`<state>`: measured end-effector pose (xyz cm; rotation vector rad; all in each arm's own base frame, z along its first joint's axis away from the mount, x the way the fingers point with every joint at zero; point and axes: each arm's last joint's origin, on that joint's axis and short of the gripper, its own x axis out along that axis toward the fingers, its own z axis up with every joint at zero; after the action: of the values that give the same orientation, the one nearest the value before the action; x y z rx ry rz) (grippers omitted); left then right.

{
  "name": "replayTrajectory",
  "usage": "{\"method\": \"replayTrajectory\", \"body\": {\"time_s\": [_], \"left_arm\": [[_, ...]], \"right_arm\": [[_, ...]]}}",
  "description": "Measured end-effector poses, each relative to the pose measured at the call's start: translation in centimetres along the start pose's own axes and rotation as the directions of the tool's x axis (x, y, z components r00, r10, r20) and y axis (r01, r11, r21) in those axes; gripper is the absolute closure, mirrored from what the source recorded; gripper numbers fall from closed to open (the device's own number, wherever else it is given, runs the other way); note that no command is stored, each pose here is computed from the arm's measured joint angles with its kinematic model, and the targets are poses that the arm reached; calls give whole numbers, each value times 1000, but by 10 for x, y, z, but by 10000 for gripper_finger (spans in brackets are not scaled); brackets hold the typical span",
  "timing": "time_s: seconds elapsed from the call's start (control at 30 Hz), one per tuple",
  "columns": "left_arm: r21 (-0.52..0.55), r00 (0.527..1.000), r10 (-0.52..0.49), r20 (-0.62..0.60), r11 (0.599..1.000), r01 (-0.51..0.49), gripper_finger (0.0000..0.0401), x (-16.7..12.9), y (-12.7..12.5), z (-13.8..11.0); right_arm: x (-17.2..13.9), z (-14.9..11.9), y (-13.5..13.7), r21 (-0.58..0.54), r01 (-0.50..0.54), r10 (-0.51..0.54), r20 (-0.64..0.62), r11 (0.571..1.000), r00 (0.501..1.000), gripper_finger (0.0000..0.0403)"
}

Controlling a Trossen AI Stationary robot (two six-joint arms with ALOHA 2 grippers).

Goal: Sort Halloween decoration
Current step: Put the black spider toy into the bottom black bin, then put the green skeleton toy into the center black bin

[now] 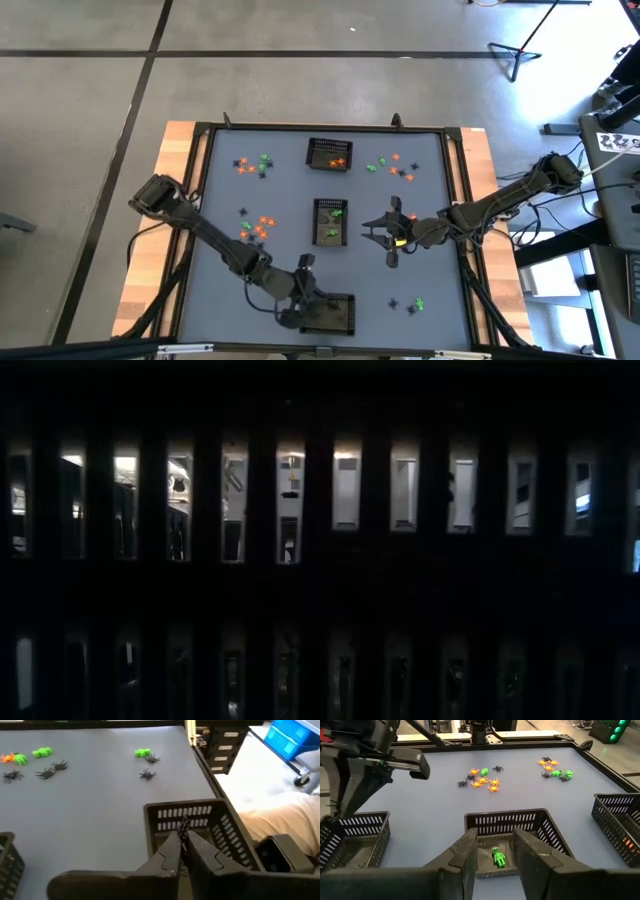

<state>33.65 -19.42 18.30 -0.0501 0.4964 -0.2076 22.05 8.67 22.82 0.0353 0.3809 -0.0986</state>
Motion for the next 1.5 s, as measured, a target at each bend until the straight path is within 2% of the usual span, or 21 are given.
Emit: {"method": "replayTrajectory", "body": {"time_s": [0.3,0.53,0.63,0.73,0.9,0.97,1.1,1.2,1.33,1.5], "left_arm": [[6,1000,2,2,1000,-2,311,-1,-3,-1],[3,1000,9,-11,1000,-9,307,-1,1,0],[22,997,19,-80,1000,-17,308,-13,4,2],[37,995,63,-83,998,-60,309,-32,5,13],[121,991,132,-7,984,-131,309,-68,9,38],[143,985,171,29,974,-173,309,-78,12,40],[117,975,209,77,969,-217,309,-87,25,25],[54,960,221,172,971,-233,309,-89,35,9],[-31,905,289,314,955,-294,309,-91,47,-5],[-36,862,317,396,943,-331,309,-93,63,-11]], "right_arm": [[0,0,0,-1,0,0,-1,1000,1000,281],[0,-1,0,-3,1,-1,-5,1000,1000,282],[0,0,0,-3,1,-1,-5,1000,1000,282],[0,-1,0,-4,1,-1,-7,1000,1000,282],[0,-1,0,-6,2,-2,-10,1000,1000,282],[0,-1,0,-5,2,-2,-10,1000,1000,282],[0,-1,0,-6,2,-2,-12,1000,1000,282],[0,-5,-1,8,11,-11,-44,1000,999,282],[-2,-14,-4,66,46,-37,-136,997,990,282],[-6,-30,-10,135,125,-82,-289,983,954,282]]}}
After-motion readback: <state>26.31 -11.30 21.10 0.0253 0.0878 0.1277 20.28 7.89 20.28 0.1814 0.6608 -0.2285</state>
